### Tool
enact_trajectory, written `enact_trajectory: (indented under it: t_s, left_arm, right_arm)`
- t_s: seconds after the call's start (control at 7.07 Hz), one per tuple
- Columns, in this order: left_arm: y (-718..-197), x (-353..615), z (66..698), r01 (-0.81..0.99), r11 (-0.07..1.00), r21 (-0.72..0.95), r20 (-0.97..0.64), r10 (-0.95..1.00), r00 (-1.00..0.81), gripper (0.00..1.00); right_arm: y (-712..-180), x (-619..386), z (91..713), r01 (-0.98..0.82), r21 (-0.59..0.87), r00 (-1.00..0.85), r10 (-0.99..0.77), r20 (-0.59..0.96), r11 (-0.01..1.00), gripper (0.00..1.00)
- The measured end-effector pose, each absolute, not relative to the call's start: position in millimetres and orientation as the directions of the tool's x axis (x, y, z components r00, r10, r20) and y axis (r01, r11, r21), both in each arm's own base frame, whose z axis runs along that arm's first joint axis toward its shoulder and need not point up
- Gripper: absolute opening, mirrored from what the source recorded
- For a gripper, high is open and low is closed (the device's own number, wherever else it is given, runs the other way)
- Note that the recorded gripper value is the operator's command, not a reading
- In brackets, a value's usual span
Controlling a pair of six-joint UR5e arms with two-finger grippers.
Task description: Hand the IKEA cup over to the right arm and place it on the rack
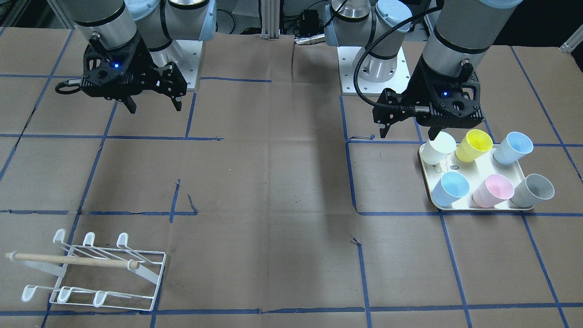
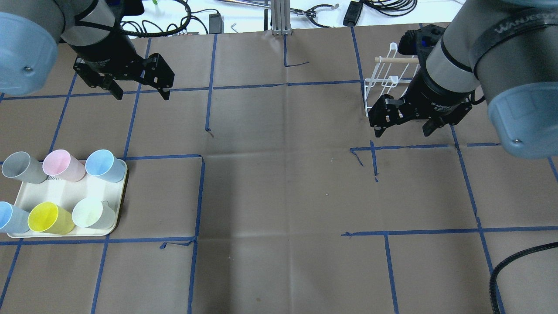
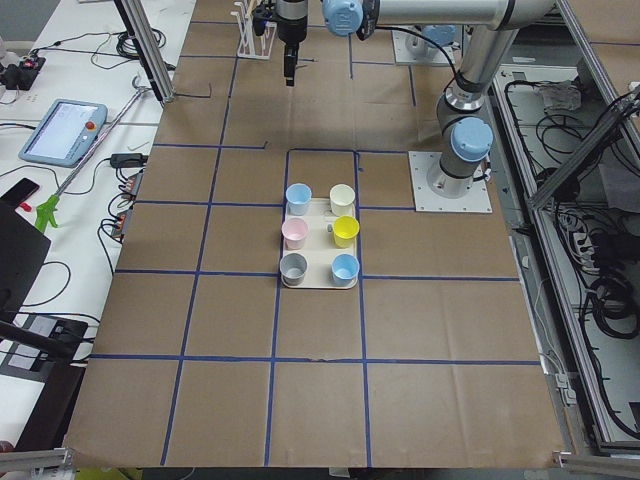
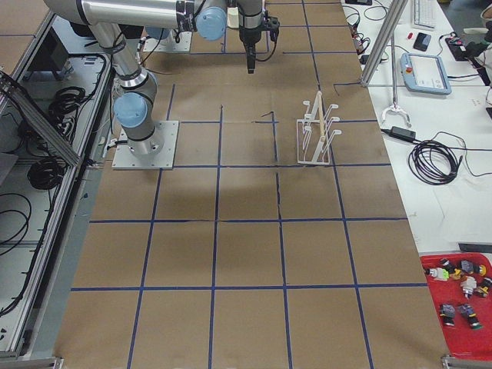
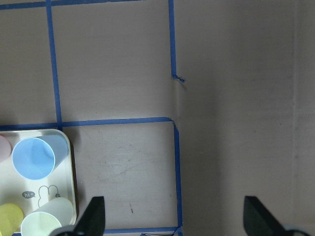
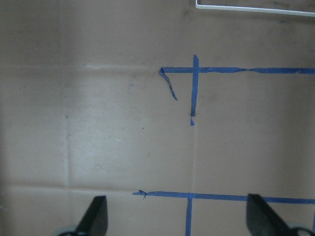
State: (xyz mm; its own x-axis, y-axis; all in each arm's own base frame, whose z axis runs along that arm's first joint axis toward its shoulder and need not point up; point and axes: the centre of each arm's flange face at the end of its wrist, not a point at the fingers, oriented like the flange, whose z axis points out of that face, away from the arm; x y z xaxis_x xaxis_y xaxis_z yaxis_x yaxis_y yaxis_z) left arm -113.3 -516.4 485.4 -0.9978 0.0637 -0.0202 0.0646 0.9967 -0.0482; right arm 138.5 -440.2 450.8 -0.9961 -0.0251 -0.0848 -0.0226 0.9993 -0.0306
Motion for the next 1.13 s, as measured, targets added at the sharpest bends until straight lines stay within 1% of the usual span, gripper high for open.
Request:
enact_trajectory:
  t_s: [0.28, 0.57, 0.85, 1.13]
  left_arm:
    - [-520, -92, 484, 0.105, 0.993, -0.056, -0.03, 0.104, -0.994, 1.0]
    - [-528, -27, 480, 0.093, 0.994, -0.051, -0.034, 0.091, -0.995, 0.99]
    - [-525, 34, 463, 0.067, 0.997, -0.031, -0.029, 0.066, -0.997, 0.99]
    - [-516, 74, 438, 0.032, 0.999, -0.032, -0.029, 0.031, -0.999, 0.99]
  right_arm:
    - [-440, 139, 451, -0.023, -0.03, -0.996, -0.025, -0.084, 0.999, 1.0]
    - [-440, 138, 451, -0.023, -0.029, -0.996, -0.025, -0.083, 0.999, 1.0]
    - [-440, 138, 451, -0.023, -0.029, -0.996, -0.025, -0.082, 0.999, 1.0]
    - [-440, 138, 451, -0.023, -0.03, -0.996, -0.025, -0.081, 0.999, 1.0]
